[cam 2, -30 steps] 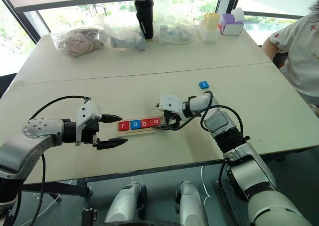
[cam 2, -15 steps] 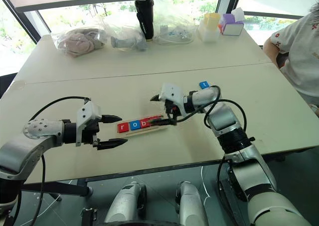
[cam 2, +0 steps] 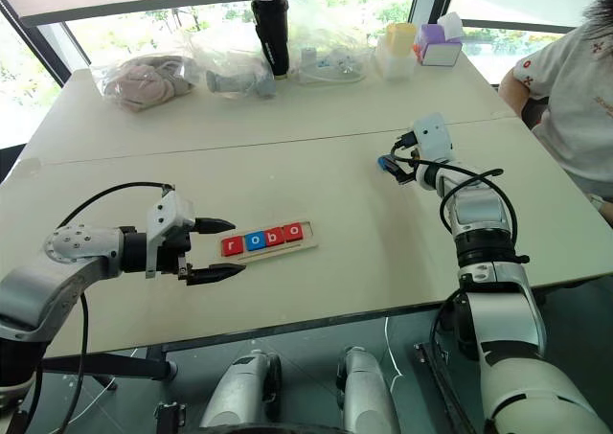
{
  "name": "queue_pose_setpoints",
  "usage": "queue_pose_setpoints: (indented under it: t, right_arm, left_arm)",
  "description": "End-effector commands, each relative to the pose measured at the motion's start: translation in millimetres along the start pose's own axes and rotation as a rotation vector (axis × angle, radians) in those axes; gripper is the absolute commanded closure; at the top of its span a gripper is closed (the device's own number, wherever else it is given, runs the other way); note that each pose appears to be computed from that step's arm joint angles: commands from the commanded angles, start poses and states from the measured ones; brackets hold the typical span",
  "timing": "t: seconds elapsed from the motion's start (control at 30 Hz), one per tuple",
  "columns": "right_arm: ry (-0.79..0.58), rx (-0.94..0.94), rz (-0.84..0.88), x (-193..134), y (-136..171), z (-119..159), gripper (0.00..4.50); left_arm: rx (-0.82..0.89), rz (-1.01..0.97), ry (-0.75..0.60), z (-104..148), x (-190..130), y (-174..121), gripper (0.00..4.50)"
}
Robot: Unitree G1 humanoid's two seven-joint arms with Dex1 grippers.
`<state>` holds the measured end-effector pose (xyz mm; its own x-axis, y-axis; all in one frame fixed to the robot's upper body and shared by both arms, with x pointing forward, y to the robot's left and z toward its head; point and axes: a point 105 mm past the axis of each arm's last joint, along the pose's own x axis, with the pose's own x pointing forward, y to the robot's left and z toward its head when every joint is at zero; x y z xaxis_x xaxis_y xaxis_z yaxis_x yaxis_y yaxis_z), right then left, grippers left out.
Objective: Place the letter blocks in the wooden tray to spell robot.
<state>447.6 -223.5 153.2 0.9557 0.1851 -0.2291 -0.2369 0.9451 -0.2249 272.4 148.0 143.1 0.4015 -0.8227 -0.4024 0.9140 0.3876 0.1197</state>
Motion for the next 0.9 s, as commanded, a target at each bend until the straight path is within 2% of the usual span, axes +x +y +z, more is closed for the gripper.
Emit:
queue_pose_setpoints:
  t: [0.03, 0.13, 0.57, 0.67, 0.8, 0.83, 0.9]
  right_arm:
    - [-0.046, 0.047, -0.015, 8, 0, 11, 0.06]
    - [-0.029, 0.064, -0.014, 13, 4, 3, 0.06]
    - [-0.017, 0.101, 0.011, 24, 19, 2, 0.06]
    - [0.017, 0.107, 0.006, 27, 24, -4, 0.93]
    - [0.04, 0.108, -0.003, 27, 24, -10, 3.03]
    - [0.04, 0.109, -0.005, 27, 23, -11, 3.35]
    - [0.032, 0.112, -0.007, 27, 22, -9, 3.33]
  left_arm:
    - [0.042, -0.006, -0.003, 6, -1, 1, 0.0]
    - [0.045, -0.012, 0.004, 5, -1, -1, 0.0]
    - [0.031, 0.003, 0.002, 3, -1, -2, 0.0]
    - [0.032, 0.008, 0.003, 3, -3, -1, 0.0]
    - [0.033, 0.015, 0.004, 3, -5, 0, 0.0]
    - [0.033, 0.016, 0.004, 3, -5, 0, 0.0]
    - [0.034, 0.016, 0.004, 3, -5, 0, 0.0]
